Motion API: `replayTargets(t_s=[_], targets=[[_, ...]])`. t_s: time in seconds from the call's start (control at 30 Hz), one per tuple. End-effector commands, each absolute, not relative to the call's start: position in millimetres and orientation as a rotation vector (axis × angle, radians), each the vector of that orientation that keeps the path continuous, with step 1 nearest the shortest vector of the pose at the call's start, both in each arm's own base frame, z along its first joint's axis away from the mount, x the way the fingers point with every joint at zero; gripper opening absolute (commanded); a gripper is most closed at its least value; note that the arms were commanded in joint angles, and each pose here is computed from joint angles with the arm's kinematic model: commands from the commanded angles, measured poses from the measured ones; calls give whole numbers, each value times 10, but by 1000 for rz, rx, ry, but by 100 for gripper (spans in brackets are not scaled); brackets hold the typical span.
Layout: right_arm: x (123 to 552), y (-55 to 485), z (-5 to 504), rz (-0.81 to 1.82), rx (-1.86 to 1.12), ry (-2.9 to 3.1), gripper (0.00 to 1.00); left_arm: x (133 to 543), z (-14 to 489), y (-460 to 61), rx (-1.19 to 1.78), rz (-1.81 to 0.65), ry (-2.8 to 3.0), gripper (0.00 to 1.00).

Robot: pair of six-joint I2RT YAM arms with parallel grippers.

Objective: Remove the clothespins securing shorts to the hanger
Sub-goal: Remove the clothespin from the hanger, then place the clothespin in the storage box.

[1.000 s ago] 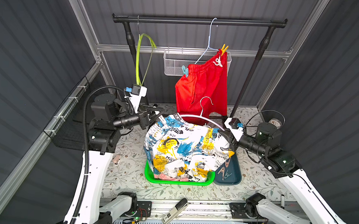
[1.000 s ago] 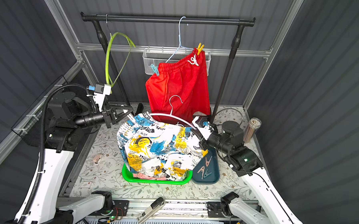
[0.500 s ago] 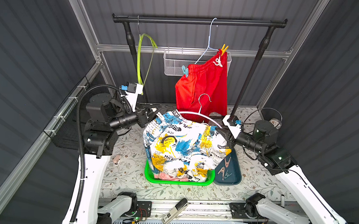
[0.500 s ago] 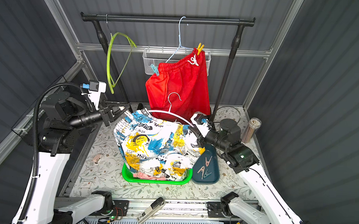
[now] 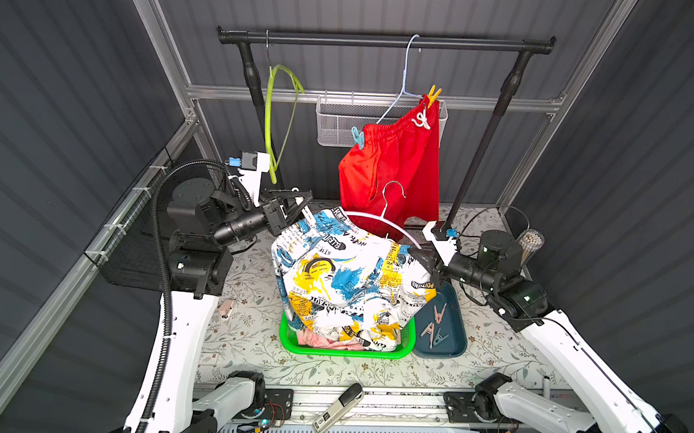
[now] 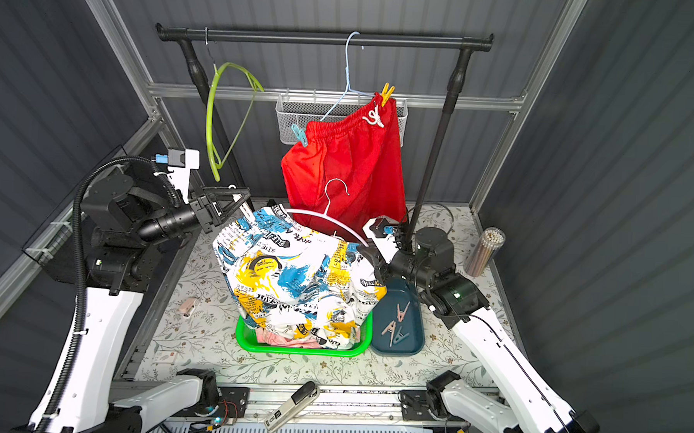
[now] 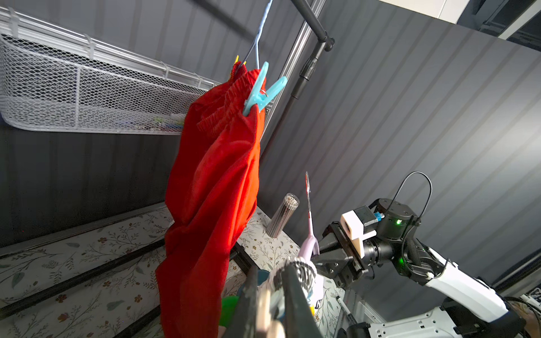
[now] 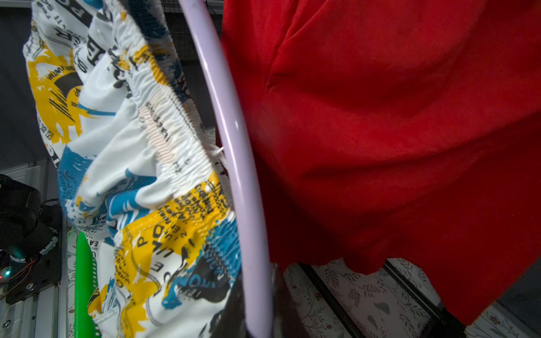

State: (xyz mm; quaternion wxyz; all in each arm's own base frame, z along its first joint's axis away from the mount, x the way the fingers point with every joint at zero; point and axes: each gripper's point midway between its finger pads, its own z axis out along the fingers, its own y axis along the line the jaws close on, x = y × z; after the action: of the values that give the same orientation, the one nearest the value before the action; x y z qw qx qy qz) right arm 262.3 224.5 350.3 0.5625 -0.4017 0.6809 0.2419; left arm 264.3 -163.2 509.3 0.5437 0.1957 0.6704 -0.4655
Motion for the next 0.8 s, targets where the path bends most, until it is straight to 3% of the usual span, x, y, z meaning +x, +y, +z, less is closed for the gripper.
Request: replayTargets(t_s=[0.0,0.33,0.5,0.77], targets=[[2499,2269,3441,581,-1007,1586,0,2625,5376,-1531,431,-1026,1508,0],[2495,2225,3509,565,-968,1570,0,2663,5403,-1597,446,-1102,1499,0],[2571,2226,3583,547,-949,1581,0,2562,5184,-1740,523,-1151,1573,0],[2681,2222,3574,518,-937,1638,0,2247,4515,-2383,689,-1001,1747,0]])
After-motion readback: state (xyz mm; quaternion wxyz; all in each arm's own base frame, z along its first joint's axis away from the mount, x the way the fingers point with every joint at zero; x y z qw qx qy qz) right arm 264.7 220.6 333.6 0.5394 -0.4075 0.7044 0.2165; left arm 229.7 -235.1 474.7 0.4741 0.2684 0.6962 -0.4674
